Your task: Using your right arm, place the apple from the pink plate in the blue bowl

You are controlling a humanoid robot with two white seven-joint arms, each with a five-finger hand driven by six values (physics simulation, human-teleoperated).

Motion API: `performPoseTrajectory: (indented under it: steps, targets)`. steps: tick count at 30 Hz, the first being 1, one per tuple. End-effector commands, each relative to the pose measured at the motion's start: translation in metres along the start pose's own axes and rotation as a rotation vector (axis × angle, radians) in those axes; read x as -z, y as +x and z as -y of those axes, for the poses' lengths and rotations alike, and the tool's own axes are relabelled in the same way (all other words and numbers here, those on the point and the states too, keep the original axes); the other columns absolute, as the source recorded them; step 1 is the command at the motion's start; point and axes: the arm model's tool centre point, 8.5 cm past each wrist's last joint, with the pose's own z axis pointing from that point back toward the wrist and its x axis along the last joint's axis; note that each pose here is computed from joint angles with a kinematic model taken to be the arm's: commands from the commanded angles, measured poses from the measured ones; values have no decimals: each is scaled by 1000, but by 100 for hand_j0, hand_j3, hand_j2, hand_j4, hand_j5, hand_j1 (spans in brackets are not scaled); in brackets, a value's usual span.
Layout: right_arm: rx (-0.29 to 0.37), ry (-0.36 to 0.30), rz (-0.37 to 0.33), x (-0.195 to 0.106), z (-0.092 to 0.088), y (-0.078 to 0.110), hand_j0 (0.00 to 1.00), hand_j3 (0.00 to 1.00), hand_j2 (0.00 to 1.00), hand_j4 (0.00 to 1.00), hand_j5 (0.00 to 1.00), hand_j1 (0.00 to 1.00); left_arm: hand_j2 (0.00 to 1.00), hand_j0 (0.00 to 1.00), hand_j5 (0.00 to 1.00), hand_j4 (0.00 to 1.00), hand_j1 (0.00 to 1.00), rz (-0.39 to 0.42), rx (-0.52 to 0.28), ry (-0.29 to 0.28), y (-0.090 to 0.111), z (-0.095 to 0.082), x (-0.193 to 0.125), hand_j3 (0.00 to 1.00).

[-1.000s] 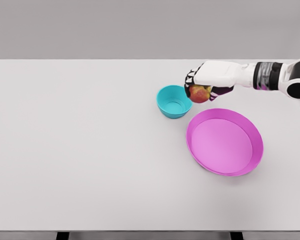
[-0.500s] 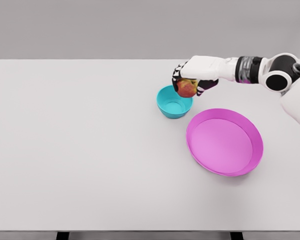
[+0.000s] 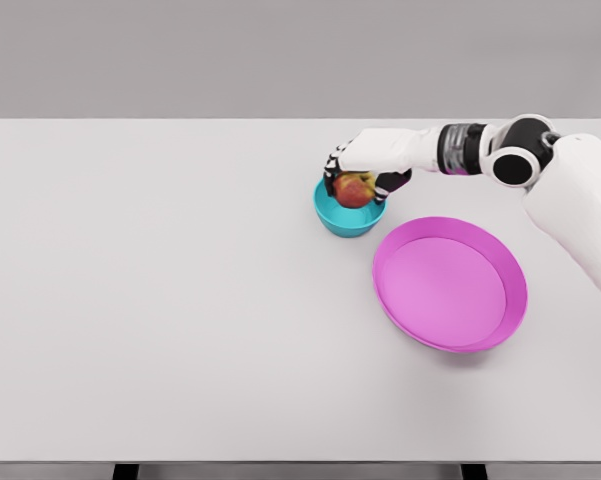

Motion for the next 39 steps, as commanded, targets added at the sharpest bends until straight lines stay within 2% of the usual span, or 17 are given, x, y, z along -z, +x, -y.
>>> performPoseTrajectory:
  steps: [1,7,9,10,13,14,17,19,22,23,24,26,27,28,35,39]
  targets:
    - [8,-4,2,1,0,0,100,100,100,100,100,100,100,100,100,100,100,0,0,0,0,0,0,100]
    - [5,-8,0,0,2,0,100,100,100,100,100,100,100,100,100,100,100,0,0,0,0,0,0,100]
    - [-11,-32,-9,-9,14,-3,100,100,100,100,100,100,100,100,100,100,100,0,0,0,0,0,0,100]
    - [-20,-52,-11,-15,20,-3,100,100,100,100,100,100,100,100,100,100,100,0,0,0,0,0,0,100]
    - [-61,-131,-69,-63,39,-14,100,100,100,100,100,100,100,100,100,100,100,0,0,0,0,0,0,100]
    - [-53,-141,-94,-79,35,-20,100,100,100,100,100,100,100,100,100,100,100,0,0,0,0,0,0,100]
    - [35,-209,-147,-120,14,-37,100,100,100,100,100,100,100,100,100,100,100,0,0,1,0,0,0,100]
    - [56,-221,-184,-139,7,-45,100,100,100,100,100,100,100,100,100,100,100,0,0,0,0,0,0,100]
    - [138,-282,-206,-153,-15,-50,100,100,100,100,100,100,100,100,100,100,100,0,0,0,0,0,0,100]
    - [184,-327,-210,-158,-29,-48,100,100,100,100,100,100,100,100,100,100,100,0,0,1,0,0,0,100]
    - [229,-404,-197,-158,-40,-40,100,100,100,100,100,100,100,100,100,100,100,0,0,1,0,0,0,100]
    - [253,-544,-180,-163,-42,-22,100,100,100,100,100,100,100,100,100,100,100,0,0,1,0,0,0,100]
    - [254,-567,-183,-168,-50,-13,100,100,100,100,100,100,100,100,100,100,100,0,0,0,0,0,0,100]
    - [250,-567,-181,-169,-53,-8,100,100,100,100,100,100,100,100,100,100,100,0,0,0,0,0,0,100]
    - [276,-544,-179,-166,-70,-2,100,100,100,100,100,100,100,100,100,100,100,0,0,1,0,0,0,100]
    - [308,-521,-195,-168,-89,-1,100,100,100,100,100,100,100,100,100,100,100,0,0,0,0,0,0,100]
